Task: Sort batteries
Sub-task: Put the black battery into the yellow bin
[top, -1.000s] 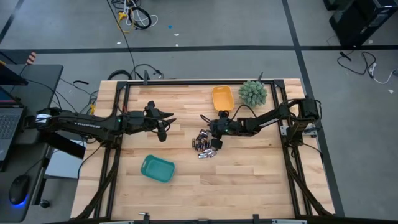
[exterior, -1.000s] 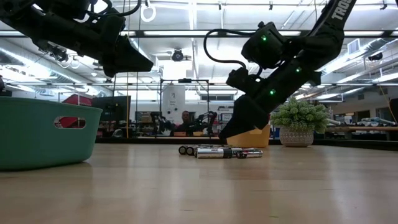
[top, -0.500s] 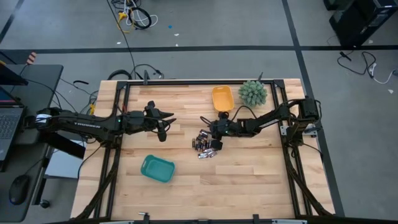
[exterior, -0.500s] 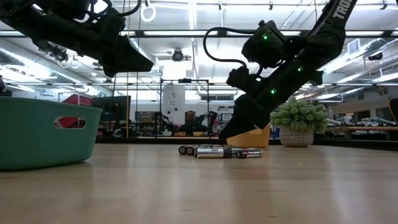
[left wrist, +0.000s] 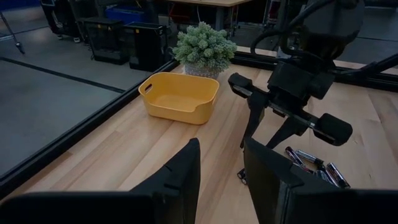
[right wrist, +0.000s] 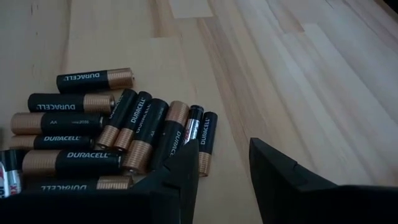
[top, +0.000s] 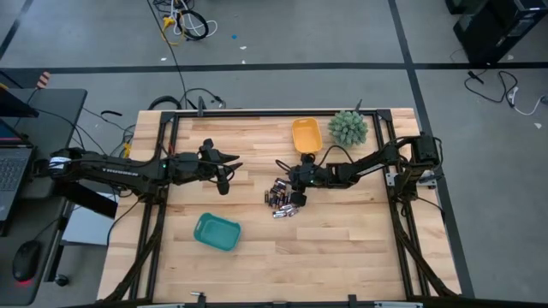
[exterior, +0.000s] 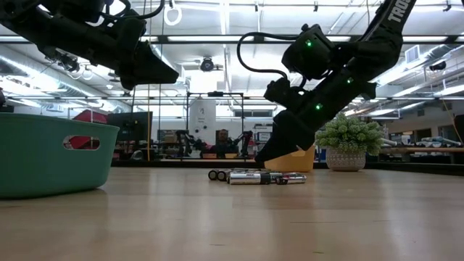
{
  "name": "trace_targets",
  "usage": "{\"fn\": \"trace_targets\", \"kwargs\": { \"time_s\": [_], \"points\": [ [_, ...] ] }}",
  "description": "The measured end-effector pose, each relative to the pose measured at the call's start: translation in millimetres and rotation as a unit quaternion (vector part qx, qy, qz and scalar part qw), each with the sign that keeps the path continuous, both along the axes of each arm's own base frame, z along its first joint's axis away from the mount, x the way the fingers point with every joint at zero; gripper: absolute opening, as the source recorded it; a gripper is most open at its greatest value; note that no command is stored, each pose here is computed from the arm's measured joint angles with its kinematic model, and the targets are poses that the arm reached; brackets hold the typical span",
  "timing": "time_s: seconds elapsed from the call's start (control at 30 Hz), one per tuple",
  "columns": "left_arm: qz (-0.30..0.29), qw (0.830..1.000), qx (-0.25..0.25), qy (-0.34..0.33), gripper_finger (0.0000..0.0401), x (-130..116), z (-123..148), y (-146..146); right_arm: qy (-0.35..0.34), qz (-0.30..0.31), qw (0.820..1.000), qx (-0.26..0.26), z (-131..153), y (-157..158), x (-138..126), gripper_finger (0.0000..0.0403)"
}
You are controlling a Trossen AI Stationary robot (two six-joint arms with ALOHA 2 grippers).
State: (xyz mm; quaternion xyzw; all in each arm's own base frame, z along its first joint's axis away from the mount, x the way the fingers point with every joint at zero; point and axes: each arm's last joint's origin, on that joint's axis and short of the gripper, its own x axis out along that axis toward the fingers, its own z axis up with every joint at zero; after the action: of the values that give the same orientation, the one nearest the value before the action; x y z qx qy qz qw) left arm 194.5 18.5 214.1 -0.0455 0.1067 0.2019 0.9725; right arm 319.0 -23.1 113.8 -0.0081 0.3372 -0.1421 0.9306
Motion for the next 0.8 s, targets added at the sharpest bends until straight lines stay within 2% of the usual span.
{"fn": "trace_targets", "kwargs": {
  "time_s": [0.3, 0.6, 0.8],
  "points": [
    [0.000, 1.000, 0.000, 0.000, 0.0119, 0.0, 0.0, -0.1, 0.016, -0.012, 1.000, 0.000, -22.8, -1.6, 4.1, 0.0126],
    [0.000, 1.000, 0.000, -0.001, 0.0119, 0.0, 0.0, -0.1, 0.017, -0.016, 1.000, 0.004, -23.6, -2.7, 4.0, 0.0122],
    [0.000, 1.000, 0.000, -0.001, 0.0119, 0.0, 0.0, -0.1, 0.020, -0.007, 0.999, 0.026, -24.5, -7.6, 3.3, 0.0097]
  ]
}}
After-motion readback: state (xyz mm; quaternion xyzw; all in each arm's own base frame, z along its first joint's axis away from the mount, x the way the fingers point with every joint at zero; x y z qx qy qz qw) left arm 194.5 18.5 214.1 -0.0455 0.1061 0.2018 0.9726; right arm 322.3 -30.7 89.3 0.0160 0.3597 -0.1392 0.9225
